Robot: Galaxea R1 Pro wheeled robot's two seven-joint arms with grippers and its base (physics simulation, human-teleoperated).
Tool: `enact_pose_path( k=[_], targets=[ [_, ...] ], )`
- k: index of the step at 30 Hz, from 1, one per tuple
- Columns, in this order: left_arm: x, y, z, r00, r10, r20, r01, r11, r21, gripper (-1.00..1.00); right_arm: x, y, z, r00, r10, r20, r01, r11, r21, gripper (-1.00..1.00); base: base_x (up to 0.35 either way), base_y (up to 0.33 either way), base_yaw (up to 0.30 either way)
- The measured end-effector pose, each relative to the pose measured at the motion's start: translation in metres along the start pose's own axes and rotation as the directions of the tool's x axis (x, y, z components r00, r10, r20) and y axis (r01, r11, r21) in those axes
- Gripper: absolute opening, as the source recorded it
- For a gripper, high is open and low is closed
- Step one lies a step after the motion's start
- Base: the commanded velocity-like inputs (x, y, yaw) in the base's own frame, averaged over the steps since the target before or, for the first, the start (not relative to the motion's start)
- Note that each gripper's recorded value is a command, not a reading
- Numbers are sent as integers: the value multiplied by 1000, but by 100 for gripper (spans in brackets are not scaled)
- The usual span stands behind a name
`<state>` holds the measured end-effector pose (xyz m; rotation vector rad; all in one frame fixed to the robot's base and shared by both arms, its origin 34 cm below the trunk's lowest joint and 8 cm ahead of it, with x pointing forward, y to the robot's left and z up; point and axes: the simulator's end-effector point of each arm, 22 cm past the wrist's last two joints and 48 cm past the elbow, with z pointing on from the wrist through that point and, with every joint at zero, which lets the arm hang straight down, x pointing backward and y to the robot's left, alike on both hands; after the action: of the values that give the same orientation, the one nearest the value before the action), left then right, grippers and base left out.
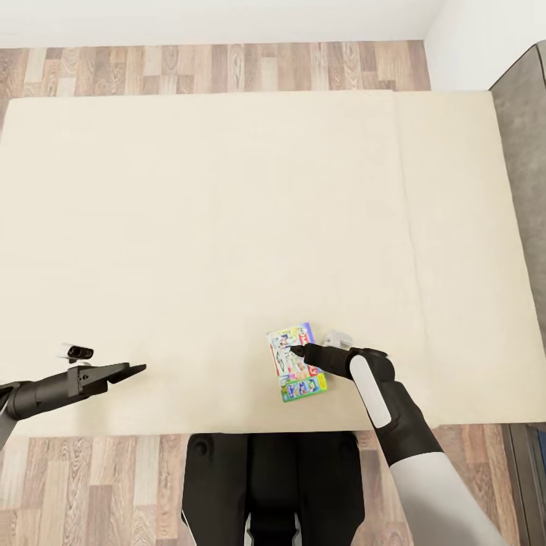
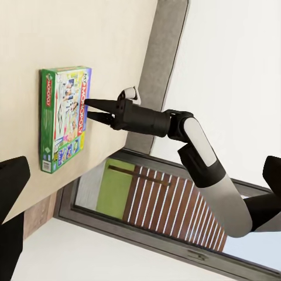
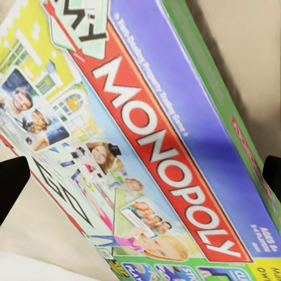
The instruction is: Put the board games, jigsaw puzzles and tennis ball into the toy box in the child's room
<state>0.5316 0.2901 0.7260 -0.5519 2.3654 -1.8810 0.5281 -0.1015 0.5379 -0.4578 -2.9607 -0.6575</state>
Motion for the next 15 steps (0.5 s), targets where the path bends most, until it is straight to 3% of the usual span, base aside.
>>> enact_pose_path(
  k=[7, 15],
  targets=[
    [0, 0, 0, 1000, 0, 0, 0, 1000, 1, 100, 0, 0, 0, 1000, 0, 0, 0, 1000, -1, 100, 0, 113, 0],
    [0, 0, 0, 1000, 0, 0, 0, 1000, 1, 100, 0, 0, 0, 1000, 0, 1, 0, 1000, -1, 100, 0, 24, 0]
  ],
)
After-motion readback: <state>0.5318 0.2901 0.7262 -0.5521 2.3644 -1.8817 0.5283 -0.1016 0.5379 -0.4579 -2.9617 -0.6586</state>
